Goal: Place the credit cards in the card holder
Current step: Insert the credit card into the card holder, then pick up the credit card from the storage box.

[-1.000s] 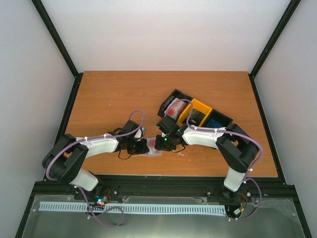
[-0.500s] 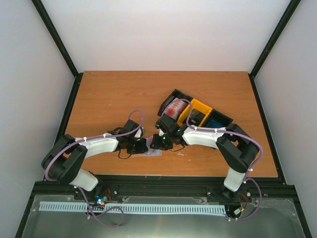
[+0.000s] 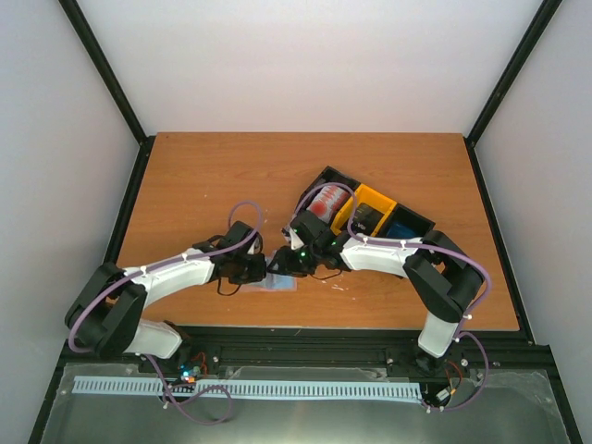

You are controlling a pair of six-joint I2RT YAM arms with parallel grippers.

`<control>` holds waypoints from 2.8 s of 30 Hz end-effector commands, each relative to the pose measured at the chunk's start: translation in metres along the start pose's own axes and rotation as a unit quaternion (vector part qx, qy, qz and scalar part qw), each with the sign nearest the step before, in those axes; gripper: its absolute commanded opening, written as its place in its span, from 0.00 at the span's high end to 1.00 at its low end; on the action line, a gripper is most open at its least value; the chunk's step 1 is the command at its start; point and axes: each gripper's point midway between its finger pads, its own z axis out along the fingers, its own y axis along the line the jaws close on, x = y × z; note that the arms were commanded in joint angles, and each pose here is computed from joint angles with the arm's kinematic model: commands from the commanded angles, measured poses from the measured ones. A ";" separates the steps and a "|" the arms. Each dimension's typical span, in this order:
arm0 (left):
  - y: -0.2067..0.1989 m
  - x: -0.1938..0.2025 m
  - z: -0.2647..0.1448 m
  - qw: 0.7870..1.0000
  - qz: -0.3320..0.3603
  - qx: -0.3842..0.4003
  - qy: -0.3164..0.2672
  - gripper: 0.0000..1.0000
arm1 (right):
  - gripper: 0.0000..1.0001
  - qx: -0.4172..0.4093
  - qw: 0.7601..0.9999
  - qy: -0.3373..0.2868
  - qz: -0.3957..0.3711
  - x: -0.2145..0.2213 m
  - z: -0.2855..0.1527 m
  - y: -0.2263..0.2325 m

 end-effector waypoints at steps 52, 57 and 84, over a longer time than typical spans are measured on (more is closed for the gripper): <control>-0.046 -0.042 -0.054 0.988 0.018 0.121 -0.100 0.30 | 0.58 0.274 0.949 -0.141 -0.058 -0.070 -0.176 -0.079; -0.066 -0.055 -0.049 0.983 0.026 0.152 -0.099 0.26 | 0.54 0.239 0.965 -0.110 0.005 -0.087 -0.202 -0.118; -0.146 -0.104 0.022 0.976 -0.006 0.204 -0.082 0.51 | 0.53 0.286 0.926 0.124 -0.211 -0.115 -0.144 -0.195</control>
